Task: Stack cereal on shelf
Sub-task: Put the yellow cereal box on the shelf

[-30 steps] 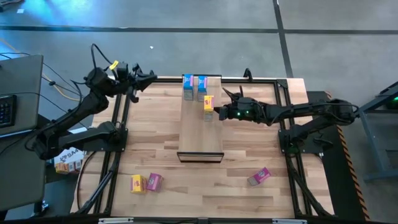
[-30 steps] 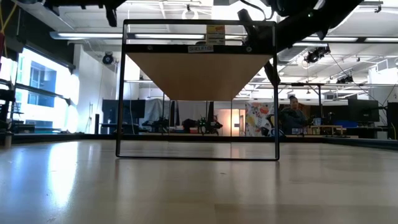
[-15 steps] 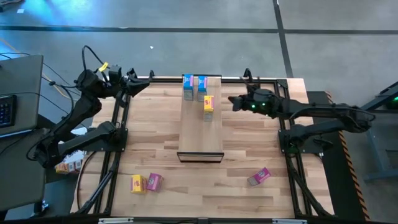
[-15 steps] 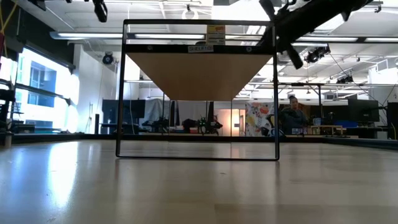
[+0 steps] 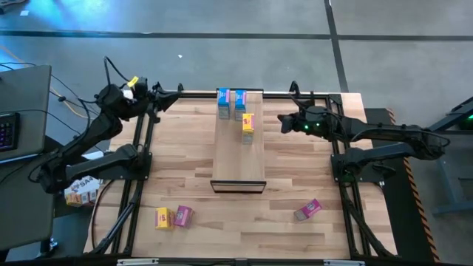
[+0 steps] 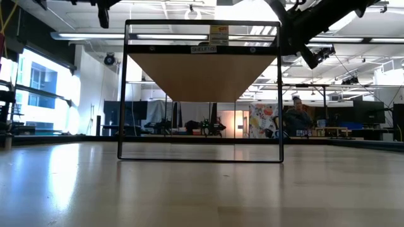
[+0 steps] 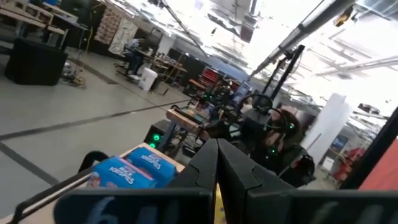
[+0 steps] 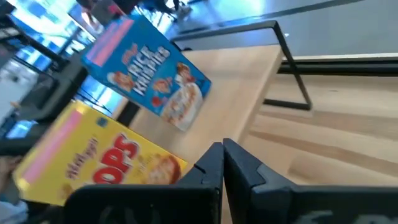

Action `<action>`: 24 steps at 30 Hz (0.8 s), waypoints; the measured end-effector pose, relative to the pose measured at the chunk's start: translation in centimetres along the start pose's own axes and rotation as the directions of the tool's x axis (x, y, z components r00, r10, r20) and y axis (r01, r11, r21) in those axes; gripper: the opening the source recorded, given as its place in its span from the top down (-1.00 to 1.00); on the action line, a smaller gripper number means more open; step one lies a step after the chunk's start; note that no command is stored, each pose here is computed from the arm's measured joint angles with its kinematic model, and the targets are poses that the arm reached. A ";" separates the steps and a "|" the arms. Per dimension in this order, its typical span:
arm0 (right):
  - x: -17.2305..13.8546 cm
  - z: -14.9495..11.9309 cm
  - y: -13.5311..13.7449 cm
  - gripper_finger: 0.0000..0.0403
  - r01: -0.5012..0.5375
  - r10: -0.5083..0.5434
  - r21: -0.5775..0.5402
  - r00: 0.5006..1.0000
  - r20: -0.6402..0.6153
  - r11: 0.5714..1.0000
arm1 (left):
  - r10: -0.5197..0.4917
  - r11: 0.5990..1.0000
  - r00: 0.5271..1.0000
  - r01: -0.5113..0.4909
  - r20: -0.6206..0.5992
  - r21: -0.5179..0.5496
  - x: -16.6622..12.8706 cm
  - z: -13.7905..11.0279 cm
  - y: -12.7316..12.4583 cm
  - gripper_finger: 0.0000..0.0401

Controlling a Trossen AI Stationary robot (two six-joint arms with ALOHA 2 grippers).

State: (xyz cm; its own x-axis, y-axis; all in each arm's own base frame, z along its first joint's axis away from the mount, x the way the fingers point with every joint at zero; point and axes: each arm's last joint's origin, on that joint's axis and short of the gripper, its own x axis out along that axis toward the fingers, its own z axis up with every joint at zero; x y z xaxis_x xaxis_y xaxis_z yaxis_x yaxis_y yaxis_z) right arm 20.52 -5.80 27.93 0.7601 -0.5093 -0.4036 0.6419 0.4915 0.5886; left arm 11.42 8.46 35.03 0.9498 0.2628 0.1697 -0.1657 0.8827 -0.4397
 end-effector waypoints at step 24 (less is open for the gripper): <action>-3.0 1.4 -2.0 1.00 -0.162 0.110 -0.321 0.979 -0.174 0.933 | 0.086 0.985 0.917 -0.136 -0.389 -0.104 2.1 -3.5 -9.1 1.00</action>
State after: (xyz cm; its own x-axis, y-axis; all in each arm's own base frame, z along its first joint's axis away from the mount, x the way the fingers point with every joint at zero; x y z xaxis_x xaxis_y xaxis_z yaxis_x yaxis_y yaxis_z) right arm 16.87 -6.27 28.96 0.8319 -0.3217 -0.4521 0.5086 0.7679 0.3894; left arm 15.88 -0.33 36.30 0.9603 0.1653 -0.2248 -0.2648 0.7937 -0.5476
